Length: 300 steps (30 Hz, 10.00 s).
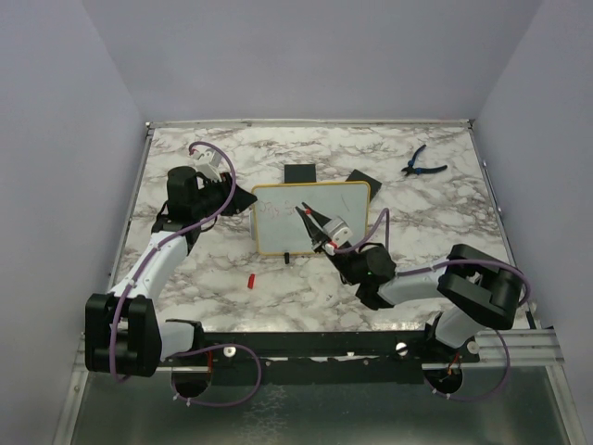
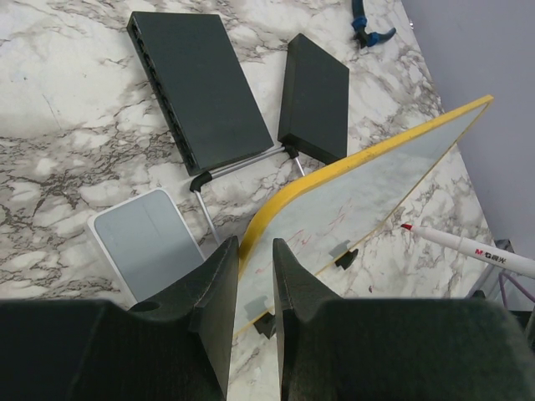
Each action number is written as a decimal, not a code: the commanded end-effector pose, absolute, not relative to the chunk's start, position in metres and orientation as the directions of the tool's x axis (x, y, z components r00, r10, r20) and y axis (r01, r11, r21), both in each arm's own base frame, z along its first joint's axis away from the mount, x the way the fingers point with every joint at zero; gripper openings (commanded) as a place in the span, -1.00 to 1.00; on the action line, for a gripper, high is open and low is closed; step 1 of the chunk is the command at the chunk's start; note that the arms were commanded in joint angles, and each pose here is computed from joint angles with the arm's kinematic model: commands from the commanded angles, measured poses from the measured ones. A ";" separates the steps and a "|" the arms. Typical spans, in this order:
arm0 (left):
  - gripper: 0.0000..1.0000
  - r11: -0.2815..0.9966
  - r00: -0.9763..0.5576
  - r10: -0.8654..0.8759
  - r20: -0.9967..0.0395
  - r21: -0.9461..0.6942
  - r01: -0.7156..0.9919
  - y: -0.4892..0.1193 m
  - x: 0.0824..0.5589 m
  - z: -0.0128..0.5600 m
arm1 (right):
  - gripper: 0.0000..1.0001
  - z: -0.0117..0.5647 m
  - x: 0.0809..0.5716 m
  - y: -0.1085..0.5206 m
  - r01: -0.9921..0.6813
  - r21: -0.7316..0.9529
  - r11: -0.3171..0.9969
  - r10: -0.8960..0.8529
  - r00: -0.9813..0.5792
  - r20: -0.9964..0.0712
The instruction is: Write a sentence on the whiteboard
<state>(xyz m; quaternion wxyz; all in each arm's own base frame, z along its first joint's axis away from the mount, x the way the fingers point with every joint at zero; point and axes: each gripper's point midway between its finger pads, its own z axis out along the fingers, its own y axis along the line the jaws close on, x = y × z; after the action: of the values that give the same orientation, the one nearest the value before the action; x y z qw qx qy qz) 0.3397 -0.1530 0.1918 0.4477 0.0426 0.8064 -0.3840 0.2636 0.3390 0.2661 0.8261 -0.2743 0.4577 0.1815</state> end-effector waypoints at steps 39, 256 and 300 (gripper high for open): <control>-0.53 0.702 -0.561 -0.266 -0.784 -0.556 0.444 -0.154 0.338 0.202 | -0.98 0.288 0.279 0.332 -0.494 -0.211 0.844 0.136 0.577 -0.806; -0.53 0.702 -0.553 -0.265 -0.790 -0.552 0.451 -0.154 0.336 0.206 | -0.98 0.298 0.292 0.318 -0.366 -0.275 0.889 0.019 0.630 -0.777; -0.53 0.703 -0.551 -0.266 -0.791 -0.550 0.450 -0.153 0.337 0.206 | -0.98 0.272 0.283 0.307 -0.417 -0.253 0.873 0.034 0.571 -0.821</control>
<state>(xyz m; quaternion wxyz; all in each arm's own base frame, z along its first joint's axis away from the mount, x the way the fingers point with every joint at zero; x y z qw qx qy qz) 0.3396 -0.1515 0.1968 0.4571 0.0444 0.8031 -0.3796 0.2890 0.3271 0.2241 0.8102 -0.2915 0.4977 0.1048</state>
